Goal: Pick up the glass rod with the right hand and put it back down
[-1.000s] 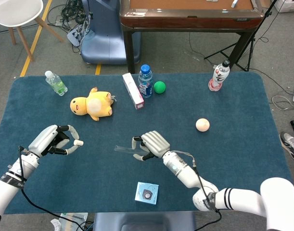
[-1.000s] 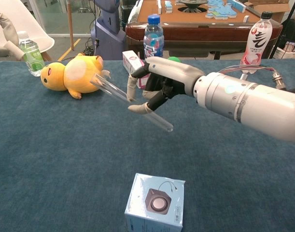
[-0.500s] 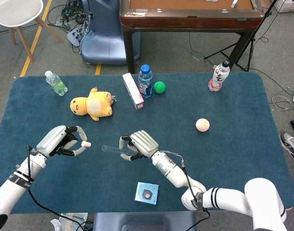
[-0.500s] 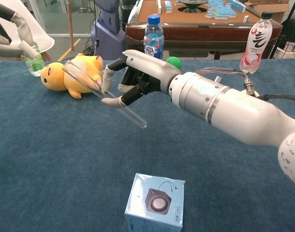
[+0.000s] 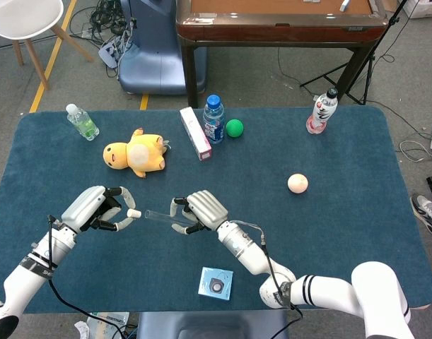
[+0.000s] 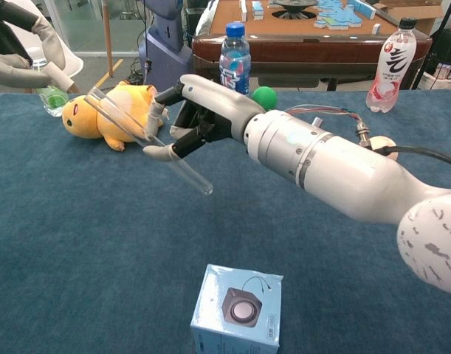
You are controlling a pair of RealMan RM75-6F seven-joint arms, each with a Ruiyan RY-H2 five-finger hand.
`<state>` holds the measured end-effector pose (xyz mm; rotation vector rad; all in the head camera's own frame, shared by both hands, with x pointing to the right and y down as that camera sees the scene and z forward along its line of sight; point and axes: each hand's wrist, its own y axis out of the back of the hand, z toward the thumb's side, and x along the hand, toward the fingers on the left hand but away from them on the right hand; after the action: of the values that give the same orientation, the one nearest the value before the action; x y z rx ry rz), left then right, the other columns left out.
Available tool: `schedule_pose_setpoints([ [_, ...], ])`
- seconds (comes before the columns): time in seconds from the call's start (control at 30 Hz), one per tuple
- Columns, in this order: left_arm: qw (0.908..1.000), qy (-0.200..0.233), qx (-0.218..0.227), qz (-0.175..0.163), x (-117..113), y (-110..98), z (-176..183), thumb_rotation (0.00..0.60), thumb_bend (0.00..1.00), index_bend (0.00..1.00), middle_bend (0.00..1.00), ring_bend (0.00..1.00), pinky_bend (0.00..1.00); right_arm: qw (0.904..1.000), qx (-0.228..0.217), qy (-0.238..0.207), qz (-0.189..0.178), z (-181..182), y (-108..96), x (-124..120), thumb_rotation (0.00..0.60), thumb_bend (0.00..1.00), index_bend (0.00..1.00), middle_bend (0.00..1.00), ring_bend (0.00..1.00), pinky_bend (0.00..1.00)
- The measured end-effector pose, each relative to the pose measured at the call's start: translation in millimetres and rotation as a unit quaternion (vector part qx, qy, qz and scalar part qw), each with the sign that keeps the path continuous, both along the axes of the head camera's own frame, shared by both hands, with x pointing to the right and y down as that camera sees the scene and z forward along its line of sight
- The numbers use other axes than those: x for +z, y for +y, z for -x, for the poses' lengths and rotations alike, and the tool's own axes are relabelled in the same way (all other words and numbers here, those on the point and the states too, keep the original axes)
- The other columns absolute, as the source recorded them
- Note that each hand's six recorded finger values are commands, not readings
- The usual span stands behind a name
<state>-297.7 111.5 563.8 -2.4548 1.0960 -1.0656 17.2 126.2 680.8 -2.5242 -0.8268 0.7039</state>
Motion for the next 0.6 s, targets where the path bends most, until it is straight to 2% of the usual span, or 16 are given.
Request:
schedule_pose_setpoints([
  [0.6, 1.0000, 0.001, 0.008, -0.001, 4.5, 1.0, -7.3, 0.600, 0.30, 0.57, 1.00, 1.00, 1.00, 1.0000, -0.001, -0.006, 0.005, 7.6, 3.4, 1.2, 0.600, 0.53, 0.70, 1.00, 1.00, 1.00],
])
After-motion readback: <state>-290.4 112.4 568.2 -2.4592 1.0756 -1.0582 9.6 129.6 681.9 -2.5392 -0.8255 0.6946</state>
